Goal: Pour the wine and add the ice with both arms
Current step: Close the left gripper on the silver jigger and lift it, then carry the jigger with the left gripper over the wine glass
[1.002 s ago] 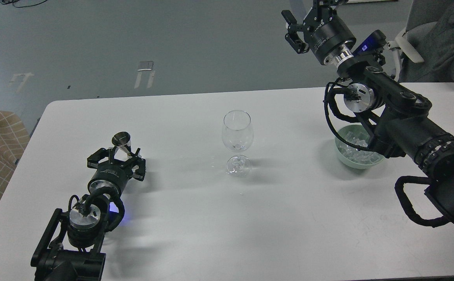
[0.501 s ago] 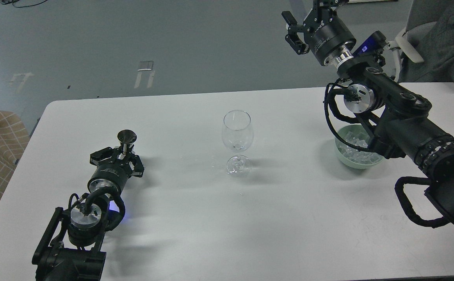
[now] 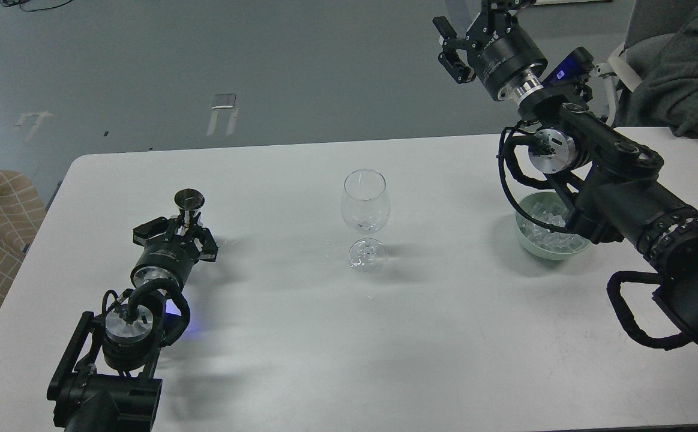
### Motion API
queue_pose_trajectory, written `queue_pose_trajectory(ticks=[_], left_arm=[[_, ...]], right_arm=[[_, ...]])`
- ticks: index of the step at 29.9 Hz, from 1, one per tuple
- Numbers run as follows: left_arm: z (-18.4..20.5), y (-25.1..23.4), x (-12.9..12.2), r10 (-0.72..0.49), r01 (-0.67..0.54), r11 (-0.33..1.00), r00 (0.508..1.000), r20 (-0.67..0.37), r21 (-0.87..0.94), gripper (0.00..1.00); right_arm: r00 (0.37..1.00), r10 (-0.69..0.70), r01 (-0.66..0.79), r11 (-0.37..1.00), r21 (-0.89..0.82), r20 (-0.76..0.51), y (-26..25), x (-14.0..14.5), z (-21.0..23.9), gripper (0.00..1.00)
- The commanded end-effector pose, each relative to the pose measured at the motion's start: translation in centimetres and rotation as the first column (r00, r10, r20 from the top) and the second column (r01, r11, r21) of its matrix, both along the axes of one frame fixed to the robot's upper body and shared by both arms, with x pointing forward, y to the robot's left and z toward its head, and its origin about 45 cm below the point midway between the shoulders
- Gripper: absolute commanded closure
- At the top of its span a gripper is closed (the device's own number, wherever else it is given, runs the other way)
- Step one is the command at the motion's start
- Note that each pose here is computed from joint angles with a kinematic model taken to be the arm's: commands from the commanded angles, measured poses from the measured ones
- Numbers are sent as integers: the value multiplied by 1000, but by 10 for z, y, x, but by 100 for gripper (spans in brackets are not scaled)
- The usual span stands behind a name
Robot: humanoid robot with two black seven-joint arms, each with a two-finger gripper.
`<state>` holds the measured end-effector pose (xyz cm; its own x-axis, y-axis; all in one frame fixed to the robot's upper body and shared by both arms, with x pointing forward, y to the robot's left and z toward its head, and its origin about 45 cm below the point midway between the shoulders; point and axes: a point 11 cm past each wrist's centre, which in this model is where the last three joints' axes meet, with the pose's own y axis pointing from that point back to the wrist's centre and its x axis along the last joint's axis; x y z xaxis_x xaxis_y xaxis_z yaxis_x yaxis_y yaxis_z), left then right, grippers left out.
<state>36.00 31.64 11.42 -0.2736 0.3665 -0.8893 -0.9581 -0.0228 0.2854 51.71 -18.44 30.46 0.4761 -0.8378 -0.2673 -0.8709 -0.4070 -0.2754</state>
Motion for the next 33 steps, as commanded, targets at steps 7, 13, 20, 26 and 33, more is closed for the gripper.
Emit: queue_pose_trajectory(ticks=[7,13,20,26,33], left_arm=[[58,-20,20,-66,66,998,993,93,4,100],[95,-46,23,-150,148,989,981,120,25,100],[115,-94,17,-266,262,964,957,114,53,100],[127,-111,18,-307,303,951,948,80,60,100],[131,-135,16,-364,359,926,931,20,117,100]], right_arm=[[1000,-10,10,1000,-8,-6,-6,0,-3,0],[998,-45,45,999,-22,-41,-22,-5,-23,0],[989,-107,103,994,-47,-105,-59,-16,-58,0],[983,-136,129,990,-64,-120,-77,-21,-66,0],[981,-140,132,989,-65,-137,-81,-25,-75,0]])
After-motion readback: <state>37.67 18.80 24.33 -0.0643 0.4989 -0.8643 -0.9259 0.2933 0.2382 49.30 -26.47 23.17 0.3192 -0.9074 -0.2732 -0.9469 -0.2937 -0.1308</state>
